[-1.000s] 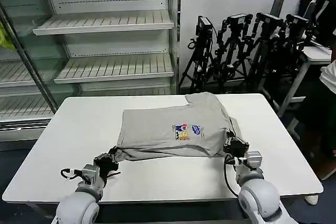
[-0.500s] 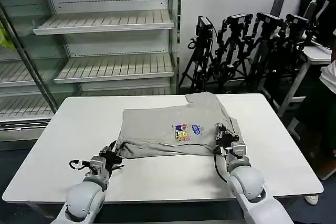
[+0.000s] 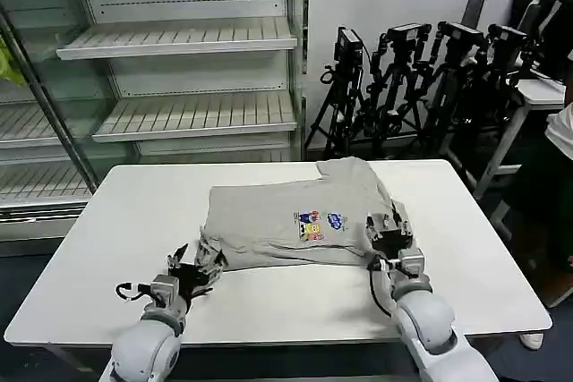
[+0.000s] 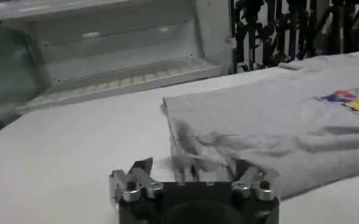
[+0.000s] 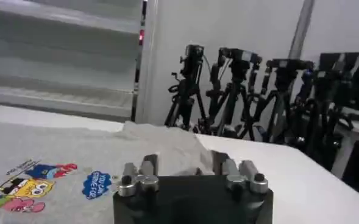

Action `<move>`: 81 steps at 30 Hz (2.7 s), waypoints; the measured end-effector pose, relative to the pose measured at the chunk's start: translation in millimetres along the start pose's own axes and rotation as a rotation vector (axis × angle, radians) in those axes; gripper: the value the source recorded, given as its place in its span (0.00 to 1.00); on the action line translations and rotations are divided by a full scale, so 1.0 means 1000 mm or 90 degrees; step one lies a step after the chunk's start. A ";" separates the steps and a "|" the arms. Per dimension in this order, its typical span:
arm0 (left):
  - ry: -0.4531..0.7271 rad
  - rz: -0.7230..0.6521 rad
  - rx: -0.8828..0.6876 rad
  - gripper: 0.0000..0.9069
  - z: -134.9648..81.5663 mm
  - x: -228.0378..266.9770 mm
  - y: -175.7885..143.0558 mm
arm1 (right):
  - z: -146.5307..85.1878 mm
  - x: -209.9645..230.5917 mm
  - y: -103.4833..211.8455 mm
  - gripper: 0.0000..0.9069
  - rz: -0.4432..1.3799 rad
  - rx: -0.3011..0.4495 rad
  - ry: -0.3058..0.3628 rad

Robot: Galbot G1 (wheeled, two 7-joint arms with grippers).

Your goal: Fold and organize the clothes.

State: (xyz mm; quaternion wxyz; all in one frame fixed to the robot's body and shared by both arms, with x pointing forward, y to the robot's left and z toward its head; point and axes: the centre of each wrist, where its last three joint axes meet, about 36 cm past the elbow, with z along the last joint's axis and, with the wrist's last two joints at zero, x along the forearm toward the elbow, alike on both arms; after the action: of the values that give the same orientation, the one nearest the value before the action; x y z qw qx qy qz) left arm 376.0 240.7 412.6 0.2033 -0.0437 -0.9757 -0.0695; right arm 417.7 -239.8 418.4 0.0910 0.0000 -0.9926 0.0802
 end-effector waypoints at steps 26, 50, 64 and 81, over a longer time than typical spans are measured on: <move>0.013 0.004 0.030 0.02 0.016 0.003 -0.002 | 0.030 0.009 -0.018 0.00 -0.012 -0.078 0.168; 0.018 0.007 0.021 0.02 0.021 0.100 -0.018 | -0.005 0.102 -0.042 0.00 -0.017 -0.030 0.176; 0.049 0.021 -0.007 1.00 0.013 0.165 -0.027 | -0.044 0.141 -0.045 1.00 -0.002 -0.008 0.108; -0.020 0.024 0.016 1.00 -0.021 0.129 0.003 | -0.078 0.047 -0.046 1.00 0.016 -0.043 0.027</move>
State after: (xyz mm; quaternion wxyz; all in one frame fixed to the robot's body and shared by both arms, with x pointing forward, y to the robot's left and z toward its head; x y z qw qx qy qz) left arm 267.0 247.5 484.2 0.1898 -0.0607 -0.9785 -0.0528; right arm 386.6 -272.2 509.5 0.1107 -0.0170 -0.9926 0.0475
